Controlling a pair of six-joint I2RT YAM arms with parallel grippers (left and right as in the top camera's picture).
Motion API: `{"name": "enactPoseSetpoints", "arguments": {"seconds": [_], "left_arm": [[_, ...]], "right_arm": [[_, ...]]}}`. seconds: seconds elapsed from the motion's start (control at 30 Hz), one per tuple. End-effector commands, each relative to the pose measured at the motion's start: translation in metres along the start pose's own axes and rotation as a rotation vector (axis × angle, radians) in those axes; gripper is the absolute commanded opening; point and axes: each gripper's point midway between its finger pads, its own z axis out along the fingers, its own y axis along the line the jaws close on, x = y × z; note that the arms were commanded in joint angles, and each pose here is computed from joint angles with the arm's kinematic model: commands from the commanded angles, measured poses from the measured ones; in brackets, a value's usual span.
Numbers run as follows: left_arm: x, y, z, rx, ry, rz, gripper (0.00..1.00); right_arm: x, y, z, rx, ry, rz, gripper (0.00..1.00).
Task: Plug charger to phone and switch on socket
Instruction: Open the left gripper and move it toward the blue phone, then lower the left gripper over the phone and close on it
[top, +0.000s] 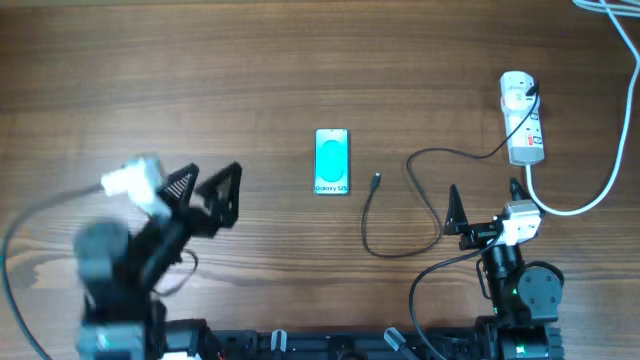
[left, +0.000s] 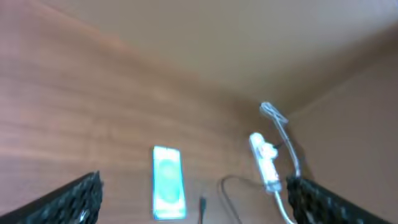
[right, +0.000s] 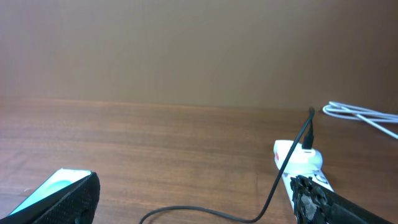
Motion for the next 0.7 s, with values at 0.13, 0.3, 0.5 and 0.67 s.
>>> {"name": "enactPoseSetpoints", "arguments": {"seconds": [0.13,0.3,0.5,0.67], "left_arm": [[0.02,-0.025,0.049,0.182,0.425,-0.131,1.0],[0.067,-0.008,0.079,-0.091,0.624,-0.14,0.99],[0.069,-0.013,0.105,-0.545,0.843,0.03,1.0],[0.096,0.006,0.137,-0.653,0.998,0.021,1.0]], "right_arm": [[-0.001,-0.001,0.0,0.01,-0.007,-0.013,0.99],[-0.001,-0.001,0.0,0.01,-0.007,-0.013,1.0],[-0.001,-0.001,0.0,0.01,-0.007,-0.013,1.0],[-0.001,-0.001,0.0,0.01,-0.007,-0.013,1.0]]}}
